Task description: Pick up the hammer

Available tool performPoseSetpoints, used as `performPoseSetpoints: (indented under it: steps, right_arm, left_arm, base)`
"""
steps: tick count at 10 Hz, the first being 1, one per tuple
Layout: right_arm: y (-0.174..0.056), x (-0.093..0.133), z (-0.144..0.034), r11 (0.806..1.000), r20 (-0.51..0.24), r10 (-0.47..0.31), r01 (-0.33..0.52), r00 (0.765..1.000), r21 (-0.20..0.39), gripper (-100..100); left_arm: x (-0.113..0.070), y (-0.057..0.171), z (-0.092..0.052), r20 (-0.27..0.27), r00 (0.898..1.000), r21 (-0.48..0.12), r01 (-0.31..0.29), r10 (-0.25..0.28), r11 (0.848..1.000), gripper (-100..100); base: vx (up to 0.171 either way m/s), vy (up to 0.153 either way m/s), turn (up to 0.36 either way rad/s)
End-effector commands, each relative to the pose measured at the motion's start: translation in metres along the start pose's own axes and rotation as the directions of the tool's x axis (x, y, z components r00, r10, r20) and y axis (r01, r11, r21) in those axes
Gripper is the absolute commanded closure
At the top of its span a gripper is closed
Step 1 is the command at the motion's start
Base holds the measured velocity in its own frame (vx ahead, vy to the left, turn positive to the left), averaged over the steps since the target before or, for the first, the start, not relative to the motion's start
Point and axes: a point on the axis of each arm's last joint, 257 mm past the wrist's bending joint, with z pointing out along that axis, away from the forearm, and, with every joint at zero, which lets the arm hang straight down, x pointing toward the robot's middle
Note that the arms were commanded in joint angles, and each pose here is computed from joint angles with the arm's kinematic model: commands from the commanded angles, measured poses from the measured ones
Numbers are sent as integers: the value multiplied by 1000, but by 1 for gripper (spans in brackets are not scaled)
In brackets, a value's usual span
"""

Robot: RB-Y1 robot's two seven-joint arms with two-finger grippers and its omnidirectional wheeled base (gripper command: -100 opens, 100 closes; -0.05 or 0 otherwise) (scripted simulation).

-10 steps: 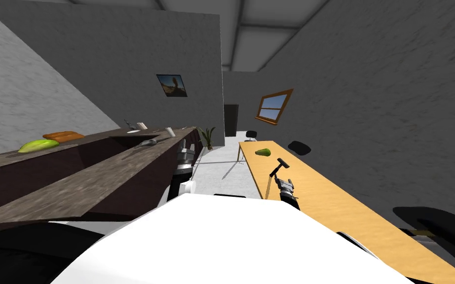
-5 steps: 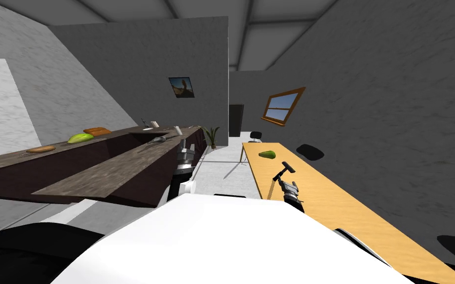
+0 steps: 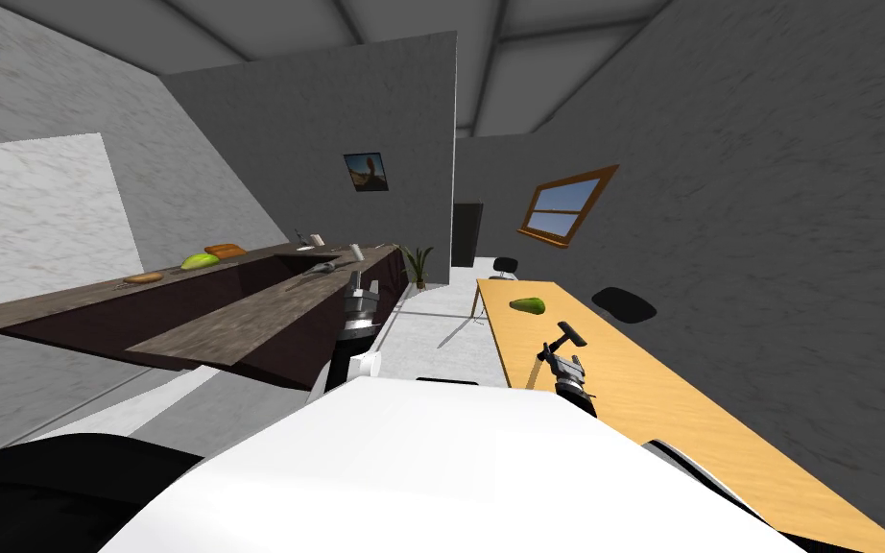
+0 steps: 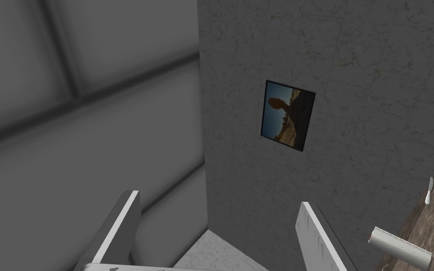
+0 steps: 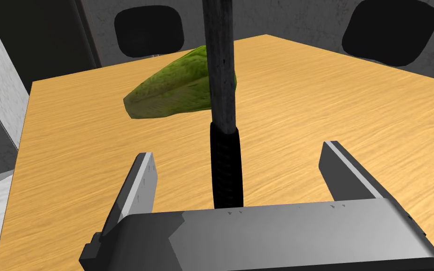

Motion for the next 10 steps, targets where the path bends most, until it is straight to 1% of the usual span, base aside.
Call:
performPoseSetpoints:
  steps: [1, 2, 3, 4, 6, 7, 9, 10]
  right_arm:
    - [-12, -2, 2, 1000, 1, 5, -5, 1000, -1, -100]
    - [-23, -3, 5, 1000, 2, 8, -8, 1000, -1, -100]
    - [-36, 5, 11, 999, -24, 35, -34, 999, 18, -100]
    - [-38, 8, 13, 999, -30, 40, -39, 999, 21, -100]
    - [-23, -3, 5, 1000, 2, 8, -8, 1000, -1, -100]
    - [-30, -7, 5, 1000, 11, 3, -3, 1000, -8, -100]
    - [-55, -3, 13, 1000, 0, 20, -20, 1000, -4, -100]
    - [-55, -2, 13, 1000, -2, 14, -14, 1000, -3, -100]
  left_arm:
    - [0, 0, 0, 0, 1000, 0, 0, 0, 1000, 0]
    - [0, 0, 0, 0, 1000, 0, 0, 0, 1000, 0]
    - [0, 0, 0, 0, 1000, 0, 0, 0, 1000, 0]
    - [0, 0, 0, 0, 1000, 0, 0, 0, 1000, 0]
    - [0, 0, 0, 0, 1000, 0, 0, 0, 1000, 0]
    - [0, 0, 0, 0, 1000, 0, 0, 0, 1000, 0]
    - [0, 0, 0, 0, 1000, 0, 0, 0, 1000, 0]
    - [0, 0, 0, 0, 1000, 0, 0, 0, 1000, 0]
  base:
    - [-17, -38, 6]
    - [-42, -83, 15]
    - [-48, -63, 8]
    - [-24, -20, 6]
    - [3, 5, -2]
    - [-18, -22, 5]
    - [-48, -81, 14]
    - [-44, -69, 13]
